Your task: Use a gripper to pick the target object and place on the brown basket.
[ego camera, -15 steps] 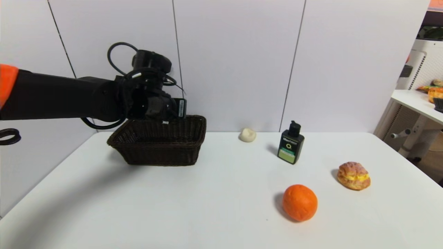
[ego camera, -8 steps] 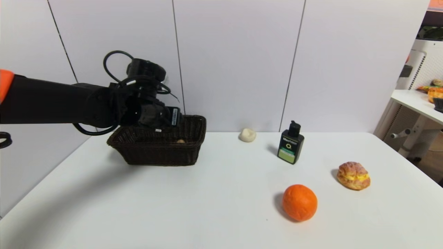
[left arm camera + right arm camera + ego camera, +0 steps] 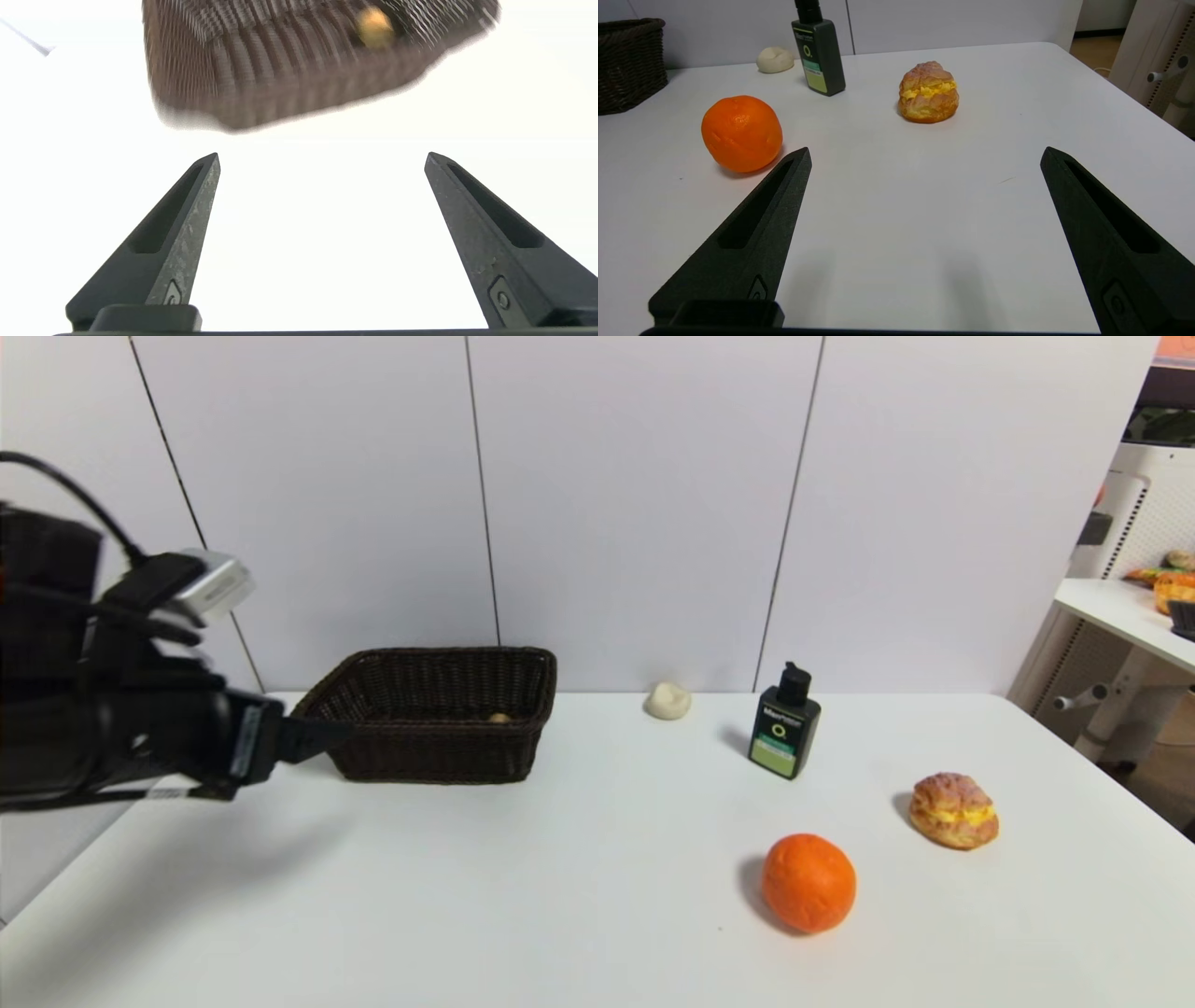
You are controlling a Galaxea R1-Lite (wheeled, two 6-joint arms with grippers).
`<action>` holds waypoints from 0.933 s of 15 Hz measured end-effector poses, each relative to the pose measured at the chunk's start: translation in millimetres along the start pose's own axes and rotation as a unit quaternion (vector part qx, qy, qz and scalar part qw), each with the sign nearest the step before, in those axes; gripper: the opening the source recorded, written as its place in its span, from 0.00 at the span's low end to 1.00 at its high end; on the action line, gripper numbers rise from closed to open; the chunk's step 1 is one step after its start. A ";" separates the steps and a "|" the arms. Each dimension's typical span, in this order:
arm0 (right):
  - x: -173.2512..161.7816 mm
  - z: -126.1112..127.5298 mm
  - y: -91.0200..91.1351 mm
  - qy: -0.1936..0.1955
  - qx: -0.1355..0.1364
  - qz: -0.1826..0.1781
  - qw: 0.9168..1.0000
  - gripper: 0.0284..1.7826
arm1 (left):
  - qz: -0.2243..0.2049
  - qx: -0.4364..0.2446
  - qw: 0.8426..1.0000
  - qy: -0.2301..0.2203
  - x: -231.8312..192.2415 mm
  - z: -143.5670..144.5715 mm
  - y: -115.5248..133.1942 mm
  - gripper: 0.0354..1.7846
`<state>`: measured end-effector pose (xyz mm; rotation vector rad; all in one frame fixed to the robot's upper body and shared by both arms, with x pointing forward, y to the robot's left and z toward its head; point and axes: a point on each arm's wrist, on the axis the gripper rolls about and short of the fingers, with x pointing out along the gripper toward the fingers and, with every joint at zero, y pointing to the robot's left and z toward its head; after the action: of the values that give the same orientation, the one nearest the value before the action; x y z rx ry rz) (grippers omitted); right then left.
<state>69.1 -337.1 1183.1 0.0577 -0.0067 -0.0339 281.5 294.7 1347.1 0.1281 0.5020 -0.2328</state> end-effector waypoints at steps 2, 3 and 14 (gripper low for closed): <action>0.0 0.0 0.0 0.000 0.000 0.000 1.000 0.95 | -0.003 -0.012 0.999 -0.031 -44.4 -54.4 1.9 0.90; 0.0 0.0 0.0 0.000 0.000 0.000 1.000 0.95 | 0.000 -0.018 0.998 -0.055 -61.7 -82.3 -0.6 0.91; 0.0 0.0 0.0 0.000 0.000 0.000 1.000 0.95 | 0.115 -0.036 0.965 -0.235 -106.9 -245.8 -26.4 0.94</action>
<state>69.1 -337.1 1183.1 0.0577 -0.0067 -0.0339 70.6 333.2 1184.1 0.0565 0.0205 -0.0134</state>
